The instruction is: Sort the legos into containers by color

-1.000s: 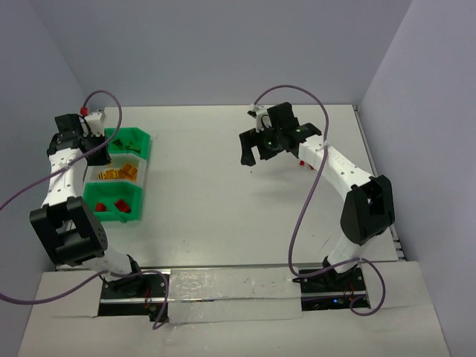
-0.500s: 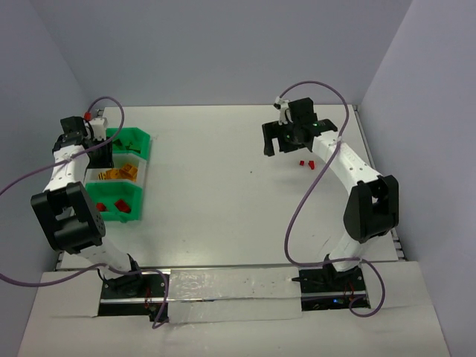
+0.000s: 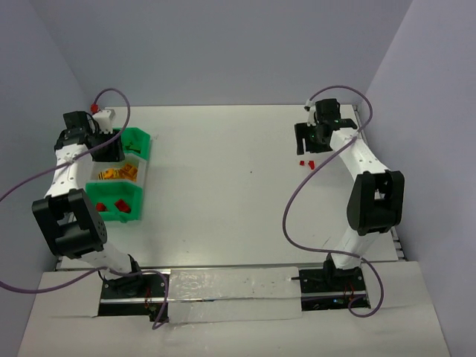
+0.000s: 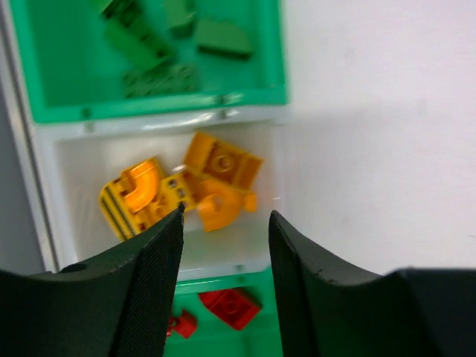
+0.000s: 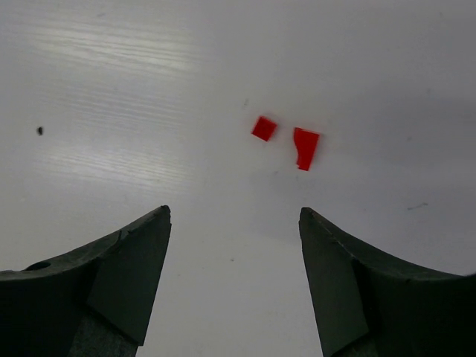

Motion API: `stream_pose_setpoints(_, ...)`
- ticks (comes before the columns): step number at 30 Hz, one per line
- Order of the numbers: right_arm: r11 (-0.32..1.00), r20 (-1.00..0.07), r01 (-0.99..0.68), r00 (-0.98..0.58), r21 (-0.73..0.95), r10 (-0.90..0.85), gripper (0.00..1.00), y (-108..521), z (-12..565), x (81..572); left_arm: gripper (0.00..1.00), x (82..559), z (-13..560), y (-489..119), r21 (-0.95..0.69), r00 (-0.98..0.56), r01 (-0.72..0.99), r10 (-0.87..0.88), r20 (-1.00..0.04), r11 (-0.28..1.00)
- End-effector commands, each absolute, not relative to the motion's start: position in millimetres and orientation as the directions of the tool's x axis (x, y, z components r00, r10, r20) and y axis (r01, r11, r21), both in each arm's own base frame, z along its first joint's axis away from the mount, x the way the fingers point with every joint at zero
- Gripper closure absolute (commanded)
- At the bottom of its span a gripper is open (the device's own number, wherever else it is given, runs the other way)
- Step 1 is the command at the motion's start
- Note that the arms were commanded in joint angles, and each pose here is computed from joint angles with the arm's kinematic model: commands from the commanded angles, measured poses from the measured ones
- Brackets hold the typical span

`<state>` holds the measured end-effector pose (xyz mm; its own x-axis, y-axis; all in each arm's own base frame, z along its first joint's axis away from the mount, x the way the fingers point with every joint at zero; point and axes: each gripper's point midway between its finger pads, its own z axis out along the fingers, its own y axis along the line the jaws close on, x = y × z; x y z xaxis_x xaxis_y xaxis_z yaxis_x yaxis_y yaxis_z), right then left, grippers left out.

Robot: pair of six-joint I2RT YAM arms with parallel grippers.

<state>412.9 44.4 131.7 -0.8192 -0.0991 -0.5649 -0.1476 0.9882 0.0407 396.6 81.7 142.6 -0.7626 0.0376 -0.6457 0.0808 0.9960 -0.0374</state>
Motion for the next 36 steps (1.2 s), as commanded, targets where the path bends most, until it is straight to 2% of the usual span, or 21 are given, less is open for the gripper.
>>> stream_pose_setpoints(1, 0.996, -0.508, -0.082, -0.857, -0.038, -0.09, 0.28, 7, 113, 418, 0.44, 407, 204, 30, -0.051, -0.626, 0.216, 0.098, -0.774, 0.975)
stream_pose_setpoints(8, 0.995, -0.444, -0.045, -0.893, -0.091, -0.081, 0.42, -19, 86, 426, 0.44, 407, 219, -2, -0.077, -0.595, 0.261, 0.098, -0.797, 0.962)
stream_pose_setpoints(17, 0.994, -0.382, -0.039, -0.921, -0.099, -0.074, 0.51, -32, 57, 429, 0.44, 412, 227, -7, -0.104, -0.59, 0.265, 0.076, -0.804, 0.959)
stream_pose_setpoints(24, 0.996, -0.356, -0.054, -0.931, -0.077, -0.078, 0.53, -31, 44, 434, 0.44, 412, 228, -7, -0.103, -0.588, 0.266, 0.076, -0.806, 0.958)
stream_pose_setpoints(29, 0.997, -0.362, -0.065, -0.929, -0.038, -0.075, 0.47, -23, 45, 431, 0.44, 410, 223, -8, -0.106, -0.597, 0.263, 0.075, -0.799, 0.959)
stream_pose_setpoints(36, 0.997, -0.367, -0.076, -0.927, -0.027, -0.08, 0.47, -21, 49, 428, 0.44, 411, 222, -8, -0.114, -0.6, 0.262, 0.069, -0.797, 0.958)
